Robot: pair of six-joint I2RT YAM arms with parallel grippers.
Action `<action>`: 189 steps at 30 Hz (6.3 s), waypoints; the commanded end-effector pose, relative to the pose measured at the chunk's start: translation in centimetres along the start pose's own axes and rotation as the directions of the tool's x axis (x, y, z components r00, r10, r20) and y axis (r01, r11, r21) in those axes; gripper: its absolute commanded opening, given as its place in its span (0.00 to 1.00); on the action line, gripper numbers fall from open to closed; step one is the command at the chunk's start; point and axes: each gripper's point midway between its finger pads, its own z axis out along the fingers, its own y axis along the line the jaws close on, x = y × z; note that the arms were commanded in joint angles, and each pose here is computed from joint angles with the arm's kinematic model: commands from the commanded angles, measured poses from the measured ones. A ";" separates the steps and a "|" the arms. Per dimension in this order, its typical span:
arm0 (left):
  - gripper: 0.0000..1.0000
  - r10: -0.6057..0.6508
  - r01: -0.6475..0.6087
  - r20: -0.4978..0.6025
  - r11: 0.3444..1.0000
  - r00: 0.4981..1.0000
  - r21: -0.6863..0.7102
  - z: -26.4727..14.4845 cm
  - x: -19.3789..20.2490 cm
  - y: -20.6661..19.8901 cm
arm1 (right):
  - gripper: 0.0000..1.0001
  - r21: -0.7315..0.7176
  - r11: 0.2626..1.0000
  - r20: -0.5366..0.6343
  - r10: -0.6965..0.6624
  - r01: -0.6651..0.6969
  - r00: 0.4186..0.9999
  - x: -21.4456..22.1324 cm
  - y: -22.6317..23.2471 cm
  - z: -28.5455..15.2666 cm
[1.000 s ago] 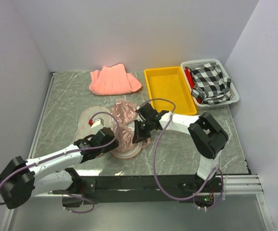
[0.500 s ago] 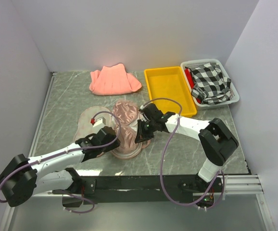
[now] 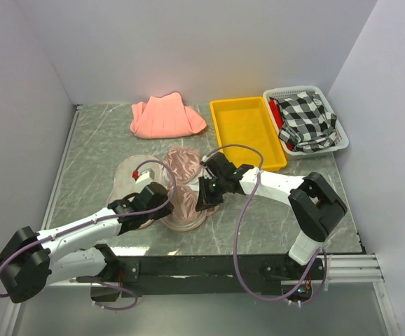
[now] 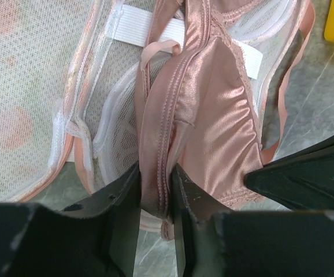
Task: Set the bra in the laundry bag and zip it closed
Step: Adjust the bra in the laundry bag.
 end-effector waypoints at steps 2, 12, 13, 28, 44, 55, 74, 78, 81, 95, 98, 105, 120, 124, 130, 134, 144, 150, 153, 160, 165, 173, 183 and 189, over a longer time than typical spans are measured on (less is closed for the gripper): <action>0.30 -0.004 0.004 -0.017 1.000 1.000 0.024 -0.2 -0.1 -1.1 | 0.05 -0.024 0.999 0.014 -0.025 0.026 1.000 -0.1 1.4 -0.9; 0.36 -0.021 0.021 -0.034 1.000 0.999 -0.008 0.1 0.9 0.4 | 0.08 0.027 0.999 0.012 -0.025 0.025 1.000 0.1 0.1 -0.5; 0.39 -0.020 0.020 -0.035 1.000 0.999 -0.016 0.2 0.9 0.5 | 0.09 0.026 0.999 0.009 -0.024 0.024 1.000 0.1 0.2 -0.4; 1.00 -0.016 0.022 0.161 0.999 0.987 -0.031 -3.7 -4.9 -0.5 | 0.62 0.242 0.970 0.287 -0.092 0.021 0.953 -6.6 -0.6 -6.5; 0.97 0.066 -0.150 0.394 0.971 0.917 0.185 0.9 -20.2 -6.0 | 0.61 0.152 0.980 0.421 -0.183 0.130 0.888 -22.6 0.2 -6.7; 0.99 0.107 -0.195 0.315 0.945 0.943 0.264 6.6 -20.0 -8.3 | 0.62 0.117 0.985 0.379 -0.166 0.130 0.911 -24.7 -2.3 -5.5; 0.96 0.132 -0.200 0.239 0.937 0.962 0.287 11.1 -18.4 -7.8 | 0.63 -0.043 0.982 0.275 -0.167 0.185 0.947 -23.7 -2.2 -1.7; 0.92 0.133 -0.197 0.228 0.938 0.965 0.285 11.4 -18.2 -7.7 | 0.63 -0.039 0.982 0.271 -0.166 0.183 0.948 -23.8 -2.5 -1.4; 0.91 0.135 -0.196 0.226 0.942 0.965 0.273 11.6 -18.1 -7.4 | 0.64 -0.010 0.984 0.265 -0.170 0.179 0.949 -23.8 -3.3 -1.0; 0.95 0.095 -0.153 0.248 0.961 0.964 0.228 11.2 -18.1 -5.9 | 0.56 -0.046 0.984 0.244 -0.155 0.171 0.957 -23.3 -3.4 -0.2; 0.96 0.100 -0.152 0.235 0.965 0.967 0.213 11.7 -18.0 -5.7 | 0.56 -0.049 0.984 0.250 -0.154 0.171 0.956 -23.4 -3.3 -0.3; 0.81 0.109 -0.153 0.185 0.957 0.977 0.246 13.0 -17.1 -6.2 | 0.56 -0.061 0.983 0.250 -0.152 0.172 0.956 -23.6 -2.9 -0.4; 0.41 0.108 -0.149 0.167 0.955 0.980 0.257 13.4 -17.0 -6.6 | 0.21 -0.087 0.979 0.246 -0.157 0.183 0.956 -23.3 -2.6 -0.5; 0.32 0.109 -0.155 0.179 0.950 0.978 0.270 12.5 -17.3 -7.0 | 0.06 -0.091 0.979 0.241 -0.158 0.184 0.958 -23.1 -2.4 -0.7; 0.32 0.114 -0.173 0.222 0.948 0.968 0.269 10.6 -18.4 -7.4 | 0.04 -0.115 0.966 0.278 -0.193 0.232 0.941 -22.6 -0.3 -2.9; 0.33 0.113 -0.181 0.241 0.943 0.964 0.280 9.3 -18.8 -7.9 | 0.06 -0.123 0.955 0.300 -0.222 0.269 0.928 -21.8 1.5 -4.5; 0.33 0.105 -0.180 0.258 0.940 0.960 0.290 7.7 -18.7 -7.7 | 0.07 -0.162 0.933 0.273 -0.272 0.322 0.923 -19.2 4.6 -4.5; 0.33 0.104 -0.180 0.257 0.938 0.961 0.295 7.3 -18.4 -7.5 | 0.07 -0.239 0.922 0.238 -0.250 0.306 0.939 -18.2 5.7 -4.0; 0.33 0.105 -0.182 0.258 0.937 0.960 0.298 7.2 -18.4 -7.7 | 0.08 -0.247 0.926 0.220 -0.234 0.286 0.947 -18.1 5.4 -3.2; 0.33 0.103 -0.176 0.249 0.939 0.963 0.294 7.8 -18.3 -7.6 | 0.09 -0.181 0.957 0.195 -0.193 0.229 0.962 -19.1 2.8 -1.0; 0.33 0.099 -0.166 0.237 0.945 0.966 0.282 8.3 -18.0 -7.2 | 0.10 -0.134 0.975 0.166 -0.153 0.176 0.974 -19.8 0.7 0.5; 0.32 0.089 -0.149 0.210 0.946 0.974 0.288 9.5 -17.6 -7.2 | 0.08 -0.015 0.994 0.206 -0.106 0.111 0.973 -20.8 -2.1 0.2; 0.32 0.088 -0.140 0.188 0.948 0.978 0.287 10.7 -17.3 -7.2 | 0.46 0.093 0.992 0.173 -0.099 0.084 0.980 -20.7 -4.0 0.2; 0.33 0.092 -0.149 0.206 0.947 0.974 0.284 9.9 -17.7 -7.2 | 0.59 0.116 0.989 0.221 -0.117 0.093 0.968 -20.8 -4.1 -1.2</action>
